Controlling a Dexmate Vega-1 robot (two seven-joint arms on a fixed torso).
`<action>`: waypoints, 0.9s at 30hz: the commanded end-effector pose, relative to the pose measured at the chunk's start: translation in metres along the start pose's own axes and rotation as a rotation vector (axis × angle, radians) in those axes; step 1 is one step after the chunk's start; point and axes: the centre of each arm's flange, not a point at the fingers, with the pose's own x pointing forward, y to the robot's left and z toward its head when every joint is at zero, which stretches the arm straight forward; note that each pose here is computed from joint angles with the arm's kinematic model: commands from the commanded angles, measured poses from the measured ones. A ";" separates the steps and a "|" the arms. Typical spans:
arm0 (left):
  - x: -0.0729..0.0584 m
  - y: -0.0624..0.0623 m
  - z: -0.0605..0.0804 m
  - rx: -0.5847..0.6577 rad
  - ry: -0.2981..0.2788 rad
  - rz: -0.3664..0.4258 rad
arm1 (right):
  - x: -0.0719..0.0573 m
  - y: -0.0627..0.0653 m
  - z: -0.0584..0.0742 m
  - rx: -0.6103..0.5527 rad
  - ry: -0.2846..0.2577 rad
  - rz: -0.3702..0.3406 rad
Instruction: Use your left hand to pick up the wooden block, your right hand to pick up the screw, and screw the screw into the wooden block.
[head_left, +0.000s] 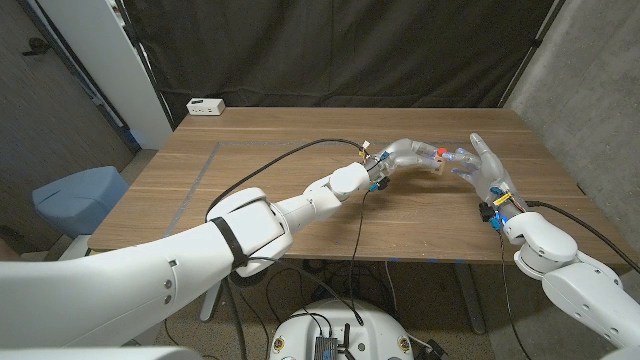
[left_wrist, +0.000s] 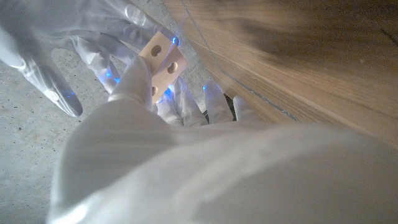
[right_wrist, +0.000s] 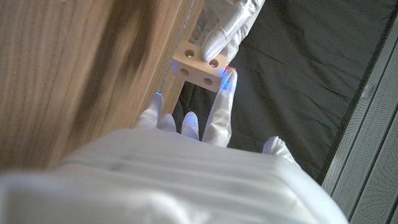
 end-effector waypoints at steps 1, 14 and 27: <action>-0.002 -0.001 0.002 0.006 -0.018 0.003 | -0.006 -0.004 0.002 -0.006 -0.011 -0.022; -0.002 -0.002 0.001 0.004 -0.020 0.002 | -0.008 -0.009 0.005 -0.017 -0.010 -0.050; -0.002 -0.003 0.002 0.005 -0.024 -0.003 | -0.005 -0.008 0.005 -0.015 -0.012 -0.043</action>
